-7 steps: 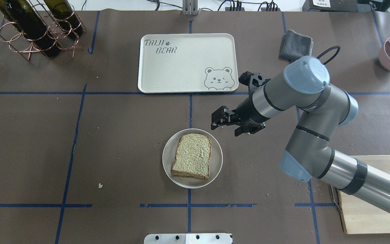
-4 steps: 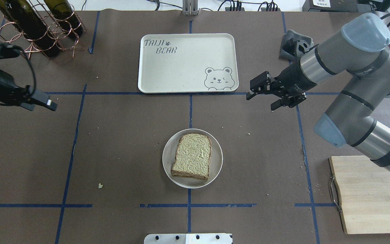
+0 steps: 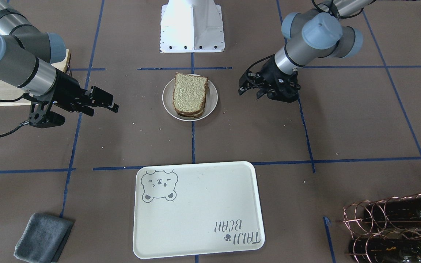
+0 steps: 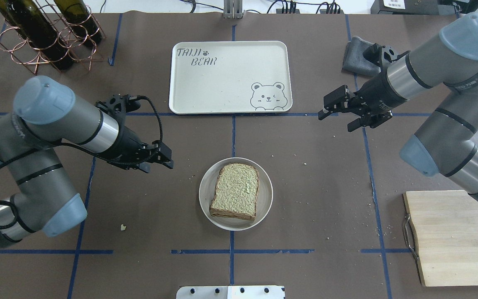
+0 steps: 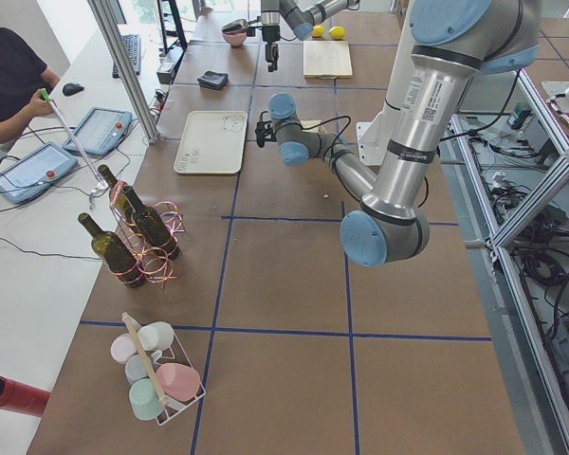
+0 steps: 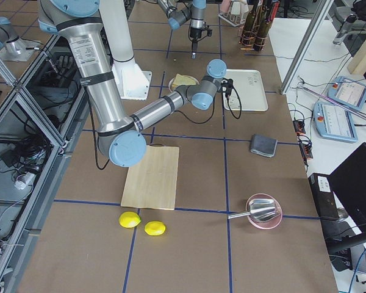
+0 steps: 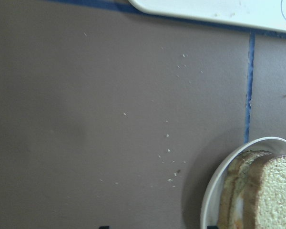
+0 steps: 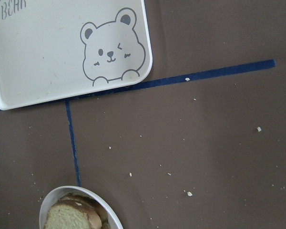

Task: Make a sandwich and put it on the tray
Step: 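Grip the rim of the white plate with the left gripper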

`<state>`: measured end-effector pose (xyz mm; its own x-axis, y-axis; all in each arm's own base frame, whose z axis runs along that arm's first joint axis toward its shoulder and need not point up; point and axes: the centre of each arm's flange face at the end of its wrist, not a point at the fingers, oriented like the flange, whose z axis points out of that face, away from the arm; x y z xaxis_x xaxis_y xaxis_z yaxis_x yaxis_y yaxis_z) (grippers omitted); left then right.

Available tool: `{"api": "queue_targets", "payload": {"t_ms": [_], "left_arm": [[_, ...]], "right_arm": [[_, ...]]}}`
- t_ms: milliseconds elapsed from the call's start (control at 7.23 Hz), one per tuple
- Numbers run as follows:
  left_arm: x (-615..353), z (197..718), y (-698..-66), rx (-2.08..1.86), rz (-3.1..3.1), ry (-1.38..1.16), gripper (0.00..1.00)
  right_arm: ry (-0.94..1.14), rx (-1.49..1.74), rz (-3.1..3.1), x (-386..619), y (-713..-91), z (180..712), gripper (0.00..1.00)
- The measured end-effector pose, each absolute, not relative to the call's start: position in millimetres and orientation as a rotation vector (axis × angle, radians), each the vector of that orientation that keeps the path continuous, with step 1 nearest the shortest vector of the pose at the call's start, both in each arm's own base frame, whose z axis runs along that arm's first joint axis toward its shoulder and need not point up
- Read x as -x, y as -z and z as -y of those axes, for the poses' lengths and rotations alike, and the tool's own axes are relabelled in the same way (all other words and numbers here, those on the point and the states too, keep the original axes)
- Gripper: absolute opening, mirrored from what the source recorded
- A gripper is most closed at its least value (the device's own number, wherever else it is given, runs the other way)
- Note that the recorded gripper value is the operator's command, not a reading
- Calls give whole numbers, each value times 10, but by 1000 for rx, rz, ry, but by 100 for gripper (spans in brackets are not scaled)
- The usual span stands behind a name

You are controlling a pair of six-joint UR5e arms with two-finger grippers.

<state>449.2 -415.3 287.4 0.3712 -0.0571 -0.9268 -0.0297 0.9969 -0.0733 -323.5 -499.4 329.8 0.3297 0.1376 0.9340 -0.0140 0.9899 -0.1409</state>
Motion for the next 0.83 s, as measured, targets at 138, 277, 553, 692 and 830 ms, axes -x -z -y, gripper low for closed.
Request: {"api": "queue_targets", "payload": {"t_ms": [138,277,553,692,830], "left_arm": [[-4804,4049,-2790,82,-1182,37,54],[-5026,3954,-2744,72,-1174,42,48],[-5273,3835,-2741,80,-1161,36,44],[-5346,3787,-2748,88,-1157,31,41],[-5429,3747,-2742,97,-1154,25,39]], "right_arm": [[-99,114,1231,3233,-3303,4990,100],[-98,113,1232,3232,-3300,4986,100],[-97,113,1233,3230,-3305,4982,100],[-97,114,1232,3231,-3316,4977,100],[-98,116,1230,3231,-3337,4974,100]]}}
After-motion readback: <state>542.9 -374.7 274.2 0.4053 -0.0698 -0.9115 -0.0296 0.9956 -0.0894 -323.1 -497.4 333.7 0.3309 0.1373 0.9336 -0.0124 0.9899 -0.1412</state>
